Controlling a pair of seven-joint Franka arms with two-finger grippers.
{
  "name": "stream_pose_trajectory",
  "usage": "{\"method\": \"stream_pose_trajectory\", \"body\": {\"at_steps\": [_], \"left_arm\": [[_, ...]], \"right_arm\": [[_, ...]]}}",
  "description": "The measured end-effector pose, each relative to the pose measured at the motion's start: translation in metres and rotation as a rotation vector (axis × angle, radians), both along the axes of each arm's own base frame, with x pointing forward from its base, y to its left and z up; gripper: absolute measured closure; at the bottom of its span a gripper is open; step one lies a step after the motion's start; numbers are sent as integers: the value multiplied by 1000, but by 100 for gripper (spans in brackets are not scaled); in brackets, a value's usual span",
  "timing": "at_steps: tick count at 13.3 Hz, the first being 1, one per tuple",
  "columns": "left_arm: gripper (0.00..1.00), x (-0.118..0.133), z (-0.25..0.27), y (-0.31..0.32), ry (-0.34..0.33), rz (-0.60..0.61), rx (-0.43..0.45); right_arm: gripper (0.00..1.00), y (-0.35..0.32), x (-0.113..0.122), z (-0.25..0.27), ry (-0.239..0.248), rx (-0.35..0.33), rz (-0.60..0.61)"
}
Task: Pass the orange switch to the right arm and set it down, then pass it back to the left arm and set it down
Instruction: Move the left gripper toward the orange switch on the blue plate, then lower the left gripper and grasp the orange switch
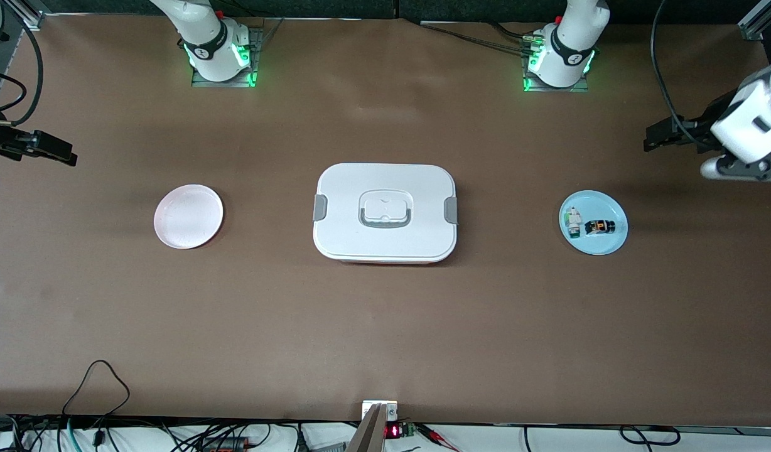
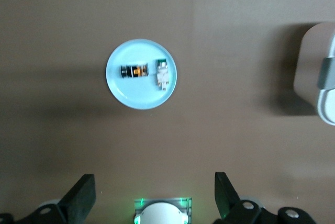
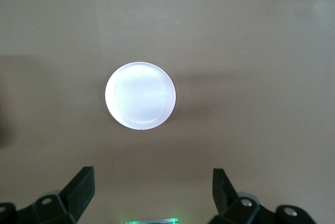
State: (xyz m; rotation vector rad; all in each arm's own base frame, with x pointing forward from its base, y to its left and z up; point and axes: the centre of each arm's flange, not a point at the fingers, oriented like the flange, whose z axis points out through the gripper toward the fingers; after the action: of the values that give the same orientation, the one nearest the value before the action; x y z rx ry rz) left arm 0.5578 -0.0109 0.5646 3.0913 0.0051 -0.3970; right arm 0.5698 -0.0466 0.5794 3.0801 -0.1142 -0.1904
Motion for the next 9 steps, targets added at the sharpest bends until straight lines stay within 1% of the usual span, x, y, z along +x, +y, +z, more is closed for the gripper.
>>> {"method": "stream_pose_trajectory", "body": {"at_steps": [3,6,8,9], "left_arm": [[0,21,-53,23,78,40,2],[0,43,-130,57,148,85,27],[0,49,-192,73,197,100,41],[0,48,-218,76,206,103,41]], "right_arm": [[0,0,0,0,2,0,0],[0,0,-1,0,4,0,0],[0,0,-1,0,6,0,0],[0,0,-1,0,6,0,0]]}}
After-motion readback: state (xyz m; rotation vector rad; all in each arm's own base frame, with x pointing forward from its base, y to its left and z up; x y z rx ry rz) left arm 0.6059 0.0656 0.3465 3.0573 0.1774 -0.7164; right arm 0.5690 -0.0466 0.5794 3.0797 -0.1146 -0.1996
